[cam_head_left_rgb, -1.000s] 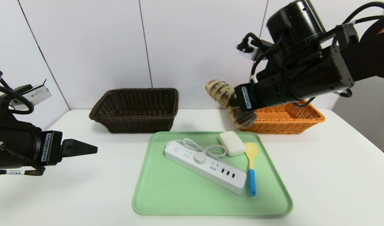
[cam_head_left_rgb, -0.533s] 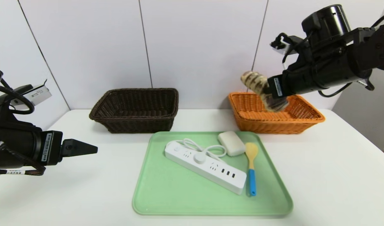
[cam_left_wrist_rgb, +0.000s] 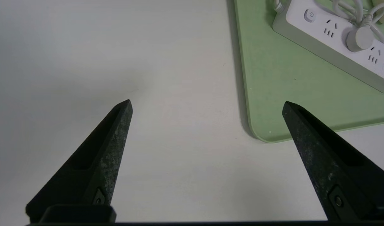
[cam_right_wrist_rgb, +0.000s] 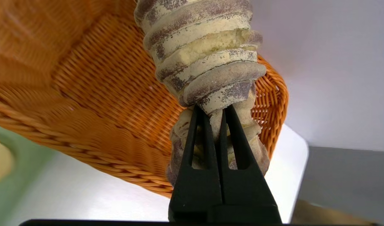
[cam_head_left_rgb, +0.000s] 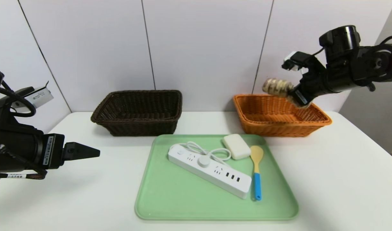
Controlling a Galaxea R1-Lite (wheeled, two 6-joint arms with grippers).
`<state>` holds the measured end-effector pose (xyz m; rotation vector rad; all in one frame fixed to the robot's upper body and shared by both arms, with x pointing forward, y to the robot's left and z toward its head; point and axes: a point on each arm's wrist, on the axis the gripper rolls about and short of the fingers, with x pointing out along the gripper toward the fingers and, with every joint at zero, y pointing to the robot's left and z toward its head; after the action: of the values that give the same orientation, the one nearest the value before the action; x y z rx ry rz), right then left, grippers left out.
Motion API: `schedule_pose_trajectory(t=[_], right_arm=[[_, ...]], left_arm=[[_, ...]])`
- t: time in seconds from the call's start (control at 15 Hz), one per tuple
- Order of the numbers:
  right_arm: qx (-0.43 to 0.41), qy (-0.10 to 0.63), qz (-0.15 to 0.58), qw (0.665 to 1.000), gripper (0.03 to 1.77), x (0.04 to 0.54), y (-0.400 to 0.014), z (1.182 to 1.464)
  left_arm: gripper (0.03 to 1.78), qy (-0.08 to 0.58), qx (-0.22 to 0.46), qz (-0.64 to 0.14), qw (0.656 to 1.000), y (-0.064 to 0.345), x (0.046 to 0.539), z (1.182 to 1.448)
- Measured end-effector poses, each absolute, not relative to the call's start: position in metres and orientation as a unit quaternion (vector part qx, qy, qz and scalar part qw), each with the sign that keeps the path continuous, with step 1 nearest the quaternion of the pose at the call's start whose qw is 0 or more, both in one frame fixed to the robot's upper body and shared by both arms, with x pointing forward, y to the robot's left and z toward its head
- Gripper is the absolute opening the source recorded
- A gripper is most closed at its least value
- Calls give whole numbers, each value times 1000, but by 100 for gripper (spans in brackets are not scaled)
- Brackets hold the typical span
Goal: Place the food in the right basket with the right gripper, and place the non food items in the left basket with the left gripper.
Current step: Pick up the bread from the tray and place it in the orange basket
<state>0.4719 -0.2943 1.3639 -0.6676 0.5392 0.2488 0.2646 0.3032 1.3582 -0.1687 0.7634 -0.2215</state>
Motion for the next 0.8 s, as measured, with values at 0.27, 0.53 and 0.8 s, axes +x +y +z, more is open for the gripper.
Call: schedule_pose_trajectory(t=[0.27,0.53,0.8], right_arm=[[-413,270,153,856,6,486,-302,1344],[-426,279,164,845,6,496,-300,1331],[-424,288,171,841,73,500,-298,1324]], left_arm=[[169,375,-82,-106,917,303,265,1356],[169,377,-82,-106,917,303,265,1355],[169,377,-82,-106,917,303,265,1355]])
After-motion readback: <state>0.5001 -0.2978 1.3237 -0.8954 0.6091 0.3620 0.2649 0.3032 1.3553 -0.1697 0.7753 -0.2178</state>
